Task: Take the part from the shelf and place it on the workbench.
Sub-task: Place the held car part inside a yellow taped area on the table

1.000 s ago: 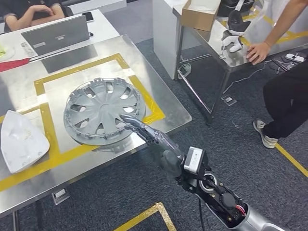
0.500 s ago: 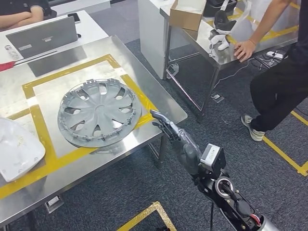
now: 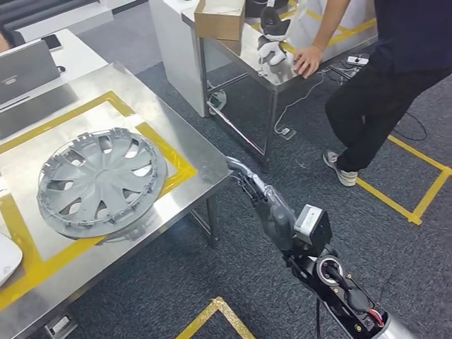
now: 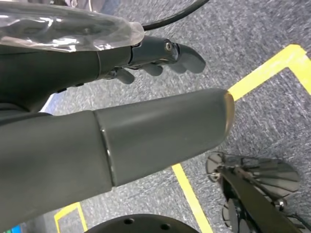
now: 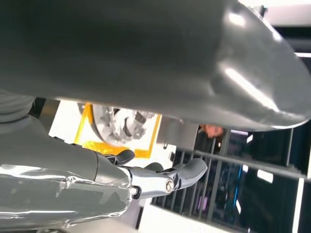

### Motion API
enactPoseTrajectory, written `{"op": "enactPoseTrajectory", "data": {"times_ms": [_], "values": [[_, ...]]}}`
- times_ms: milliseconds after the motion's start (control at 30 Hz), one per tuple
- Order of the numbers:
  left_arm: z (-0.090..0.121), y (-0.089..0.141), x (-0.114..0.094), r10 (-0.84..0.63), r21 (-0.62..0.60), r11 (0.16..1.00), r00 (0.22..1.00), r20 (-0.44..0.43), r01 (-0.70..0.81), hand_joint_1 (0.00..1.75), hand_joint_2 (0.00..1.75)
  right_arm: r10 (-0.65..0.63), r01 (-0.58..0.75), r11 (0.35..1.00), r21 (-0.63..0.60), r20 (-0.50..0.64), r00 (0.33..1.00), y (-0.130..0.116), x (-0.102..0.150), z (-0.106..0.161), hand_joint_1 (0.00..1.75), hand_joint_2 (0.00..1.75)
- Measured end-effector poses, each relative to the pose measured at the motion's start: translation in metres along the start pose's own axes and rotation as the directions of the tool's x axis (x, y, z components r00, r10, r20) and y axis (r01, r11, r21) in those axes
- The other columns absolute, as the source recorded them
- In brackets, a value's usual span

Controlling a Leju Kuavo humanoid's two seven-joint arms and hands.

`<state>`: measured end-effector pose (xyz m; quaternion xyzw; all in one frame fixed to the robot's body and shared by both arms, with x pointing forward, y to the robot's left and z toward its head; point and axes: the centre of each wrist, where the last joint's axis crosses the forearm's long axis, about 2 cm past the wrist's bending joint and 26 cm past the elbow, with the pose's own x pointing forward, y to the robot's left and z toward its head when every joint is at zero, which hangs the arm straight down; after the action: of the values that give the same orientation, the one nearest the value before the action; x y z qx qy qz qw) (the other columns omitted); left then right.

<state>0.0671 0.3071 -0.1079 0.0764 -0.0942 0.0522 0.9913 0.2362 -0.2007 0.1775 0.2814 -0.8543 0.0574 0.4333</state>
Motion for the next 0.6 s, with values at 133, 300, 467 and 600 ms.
{"op": "enactPoseTrajectory", "data": {"times_ms": [133,300,467,600], "values": [[0.0,0.001,0.001,0.003,0.003,1.0,1.0,-0.003,-0.003,0.0,0.0,-0.003,0.003,1.0,-0.015,0.003,1.0,-0.003,-0.001,0.0,0.0,0.0],[0.0,0.0,0.003,0.007,0.011,1.0,1.0,-0.016,-0.007,0.0,0.0,0.004,-0.004,1.0,-0.023,-0.002,1.0,-0.007,-0.002,0.001,0.0,0.0],[0.0,0.001,0.001,0.008,0.02,1.0,1.0,-0.026,-0.007,0.0,0.0,0.009,-0.01,0.998,-0.054,-0.023,1.0,-0.01,-0.006,0.003,0.0,0.0],[0.0,0.0,0.001,0.007,0.019,1.0,1.0,-0.02,-0.007,0.0,0.0,0.011,-0.016,0.995,-0.095,-0.048,0.999,-0.015,-0.009,0.007,0.0,0.0]]}}
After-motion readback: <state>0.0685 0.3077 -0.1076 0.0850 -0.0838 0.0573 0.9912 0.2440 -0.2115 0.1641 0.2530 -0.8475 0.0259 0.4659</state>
